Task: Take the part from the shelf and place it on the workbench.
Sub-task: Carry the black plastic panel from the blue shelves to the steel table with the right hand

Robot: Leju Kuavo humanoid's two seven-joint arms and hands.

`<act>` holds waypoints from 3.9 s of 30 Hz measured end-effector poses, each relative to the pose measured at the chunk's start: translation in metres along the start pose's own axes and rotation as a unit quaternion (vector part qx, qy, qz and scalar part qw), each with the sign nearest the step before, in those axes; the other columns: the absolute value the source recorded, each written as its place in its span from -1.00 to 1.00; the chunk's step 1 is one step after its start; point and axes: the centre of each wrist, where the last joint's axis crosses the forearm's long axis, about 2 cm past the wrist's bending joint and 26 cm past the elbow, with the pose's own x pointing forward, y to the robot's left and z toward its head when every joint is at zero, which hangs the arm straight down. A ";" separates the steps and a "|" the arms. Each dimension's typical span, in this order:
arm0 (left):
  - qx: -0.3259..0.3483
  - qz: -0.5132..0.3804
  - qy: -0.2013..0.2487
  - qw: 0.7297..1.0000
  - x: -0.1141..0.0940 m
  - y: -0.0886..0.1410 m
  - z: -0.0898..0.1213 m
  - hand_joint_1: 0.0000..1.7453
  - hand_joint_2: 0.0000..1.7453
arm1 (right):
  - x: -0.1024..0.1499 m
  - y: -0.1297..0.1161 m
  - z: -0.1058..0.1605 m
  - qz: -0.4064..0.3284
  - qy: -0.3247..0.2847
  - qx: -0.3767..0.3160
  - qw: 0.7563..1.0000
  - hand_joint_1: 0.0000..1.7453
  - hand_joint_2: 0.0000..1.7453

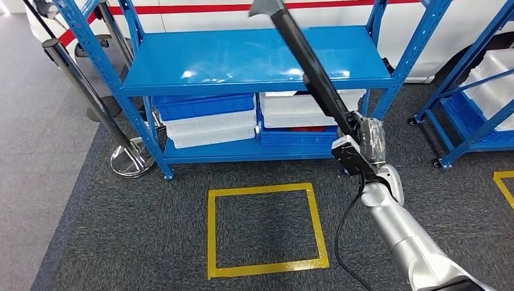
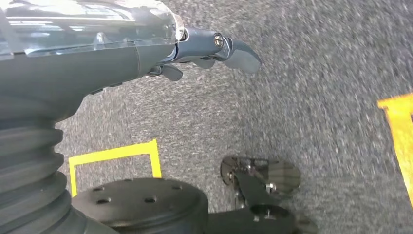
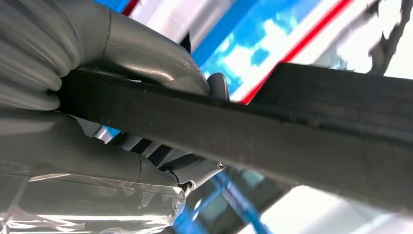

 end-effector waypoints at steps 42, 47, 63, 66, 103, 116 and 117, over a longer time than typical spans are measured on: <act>0.001 0.010 0.004 1.000 -0.005 0.002 0.000 -1.00 1.00 | -0.090 -0.160 0.004 0.341 0.067 -0.064 0.935 1.00 1.00; -0.004 0.009 0.003 1.000 -0.005 0.001 0.000 -1.00 1.00 | -0.092 -0.164 0.005 0.372 0.063 -0.046 0.925 1.00 1.00; 0.000 -0.004 0.015 1.000 -0.008 0.001 0.001 -1.00 1.00 | -0.097 -0.189 0.034 0.470 0.065 -0.021 0.880 1.00 1.00; 0.001 -0.005 0.016 1.000 -0.008 0.001 0.001 -1.00 1.00 | -0.098 -0.193 0.047 0.484 0.064 -0.018 0.873 1.00 1.00; -0.015 -0.015 -0.002 1.000 -0.007 -0.001 0.001 -1.00 1.00 | -0.076 -0.336 0.041 0.704 0.039 -0.036 0.709 1.00 1.00; -0.019 -0.018 -0.003 1.000 -0.007 0.000 0.001 -1.00 1.00 | -0.066 -0.405 -0.002 0.739 0.054 -0.032 0.670 1.00 1.00; -0.019 -0.019 -0.004 1.000 -0.007 0.000 0.001 -1.00 1.00 | -0.066 -0.407 -0.004 0.738 0.054 -0.034 0.672 1.00 1.00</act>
